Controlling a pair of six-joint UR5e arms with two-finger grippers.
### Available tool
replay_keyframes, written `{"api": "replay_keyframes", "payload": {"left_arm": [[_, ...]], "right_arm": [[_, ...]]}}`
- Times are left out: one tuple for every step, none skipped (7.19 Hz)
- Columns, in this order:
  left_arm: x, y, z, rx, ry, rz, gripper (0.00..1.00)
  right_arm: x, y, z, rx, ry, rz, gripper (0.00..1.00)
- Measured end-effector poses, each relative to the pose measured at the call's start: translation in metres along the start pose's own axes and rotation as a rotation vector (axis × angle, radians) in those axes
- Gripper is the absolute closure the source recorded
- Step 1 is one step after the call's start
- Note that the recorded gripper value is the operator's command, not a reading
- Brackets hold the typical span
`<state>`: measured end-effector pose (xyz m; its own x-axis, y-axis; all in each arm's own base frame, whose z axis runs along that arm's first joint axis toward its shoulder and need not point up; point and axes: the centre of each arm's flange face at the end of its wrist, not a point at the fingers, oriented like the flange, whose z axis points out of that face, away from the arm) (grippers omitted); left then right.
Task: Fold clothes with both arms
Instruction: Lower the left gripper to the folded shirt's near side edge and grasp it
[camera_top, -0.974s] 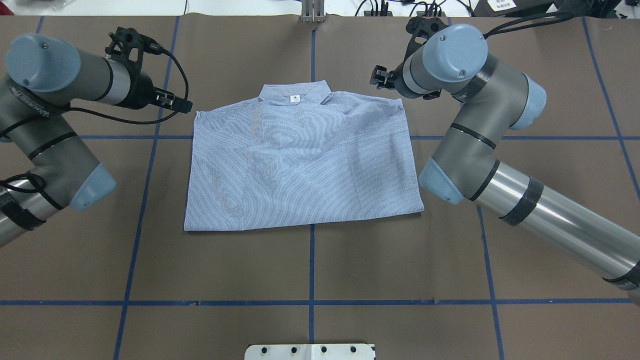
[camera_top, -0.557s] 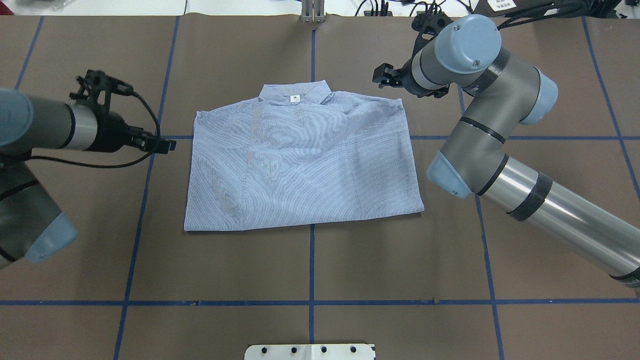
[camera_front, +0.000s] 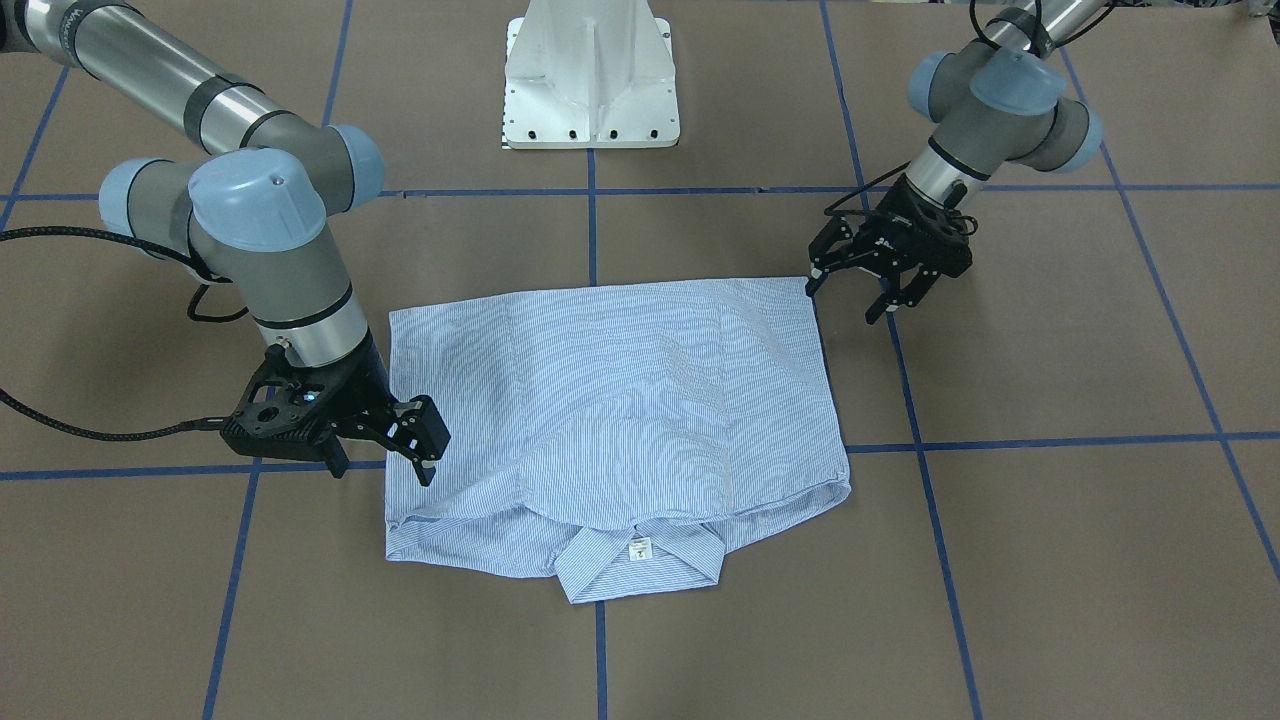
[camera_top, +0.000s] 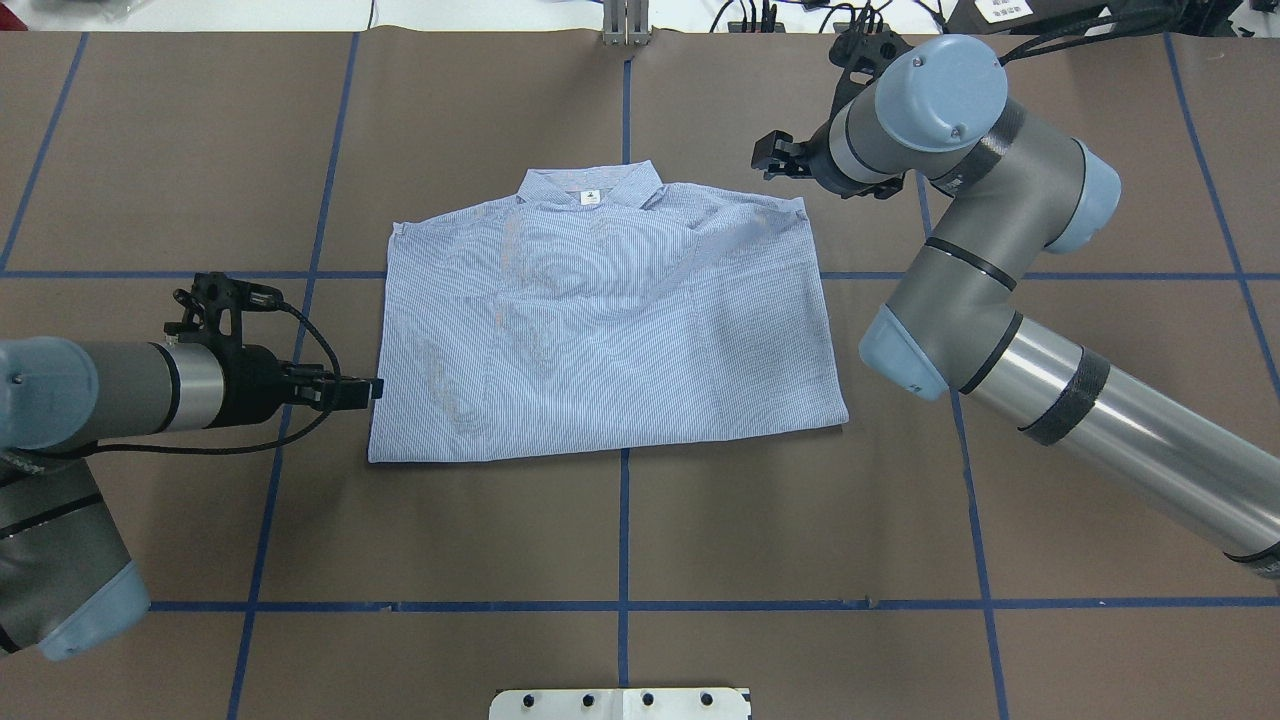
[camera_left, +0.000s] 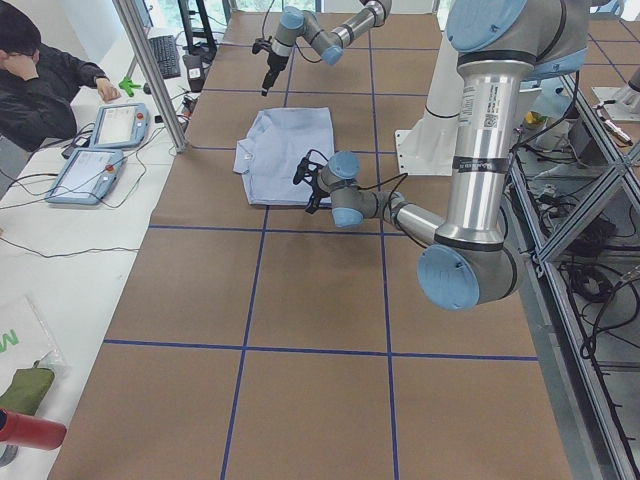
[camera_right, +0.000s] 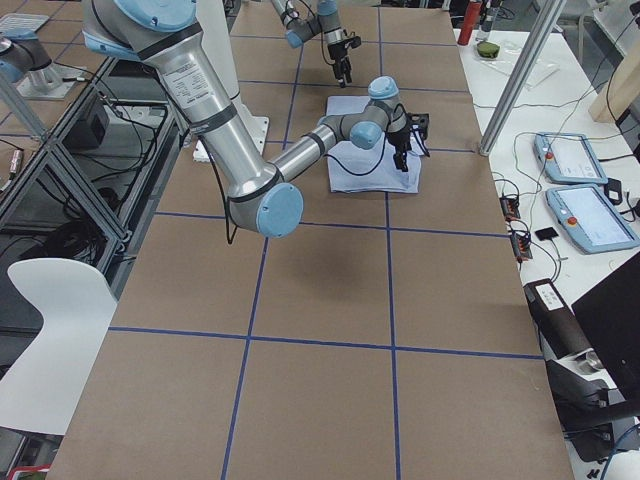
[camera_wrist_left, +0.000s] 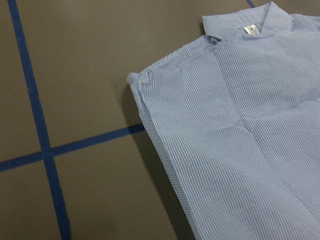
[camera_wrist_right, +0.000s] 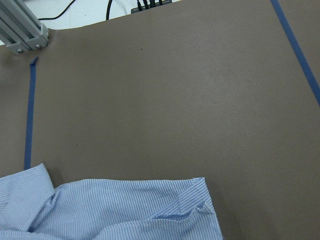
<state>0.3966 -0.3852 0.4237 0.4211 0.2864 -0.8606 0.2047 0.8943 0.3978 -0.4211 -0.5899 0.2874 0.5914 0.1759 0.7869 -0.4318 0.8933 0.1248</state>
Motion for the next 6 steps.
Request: {"api": "replay_keyframes", "payload": {"left_arm": [[0.006, 0.009, 0.006, 0.003, -0.009, -0.025, 0.19], [0.009, 0.015, 0.01, 0.005, -0.018, -0.053, 0.26], [0.01, 0.018, 0.012, 0.003, -0.022, -0.078, 0.37], [0.011, 0.021, 0.014, -0.001, -0.024, -0.089, 0.4], [0.013, 0.024, 0.015, -0.007, -0.024, -0.091, 0.41], [0.015, 0.028, 0.017, -0.015, -0.022, -0.09, 0.41]], "right_arm": [[0.001, 0.0, 0.0, 0.0, 0.001, 0.0, 0.0], [0.002, 0.0, 0.001, 0.007, 0.005, 0.001, 0.0], [0.003, -0.001, 0.002, 0.019, 0.009, 0.001, 0.0], [0.003, -0.001, 0.002, 0.025, 0.012, 0.001, 0.0], [0.004, 0.0, 0.003, 0.027, 0.014, 0.001, 0.0], [0.005, 0.002, 0.004, 0.028, 0.017, 0.002, 0.0]]}}
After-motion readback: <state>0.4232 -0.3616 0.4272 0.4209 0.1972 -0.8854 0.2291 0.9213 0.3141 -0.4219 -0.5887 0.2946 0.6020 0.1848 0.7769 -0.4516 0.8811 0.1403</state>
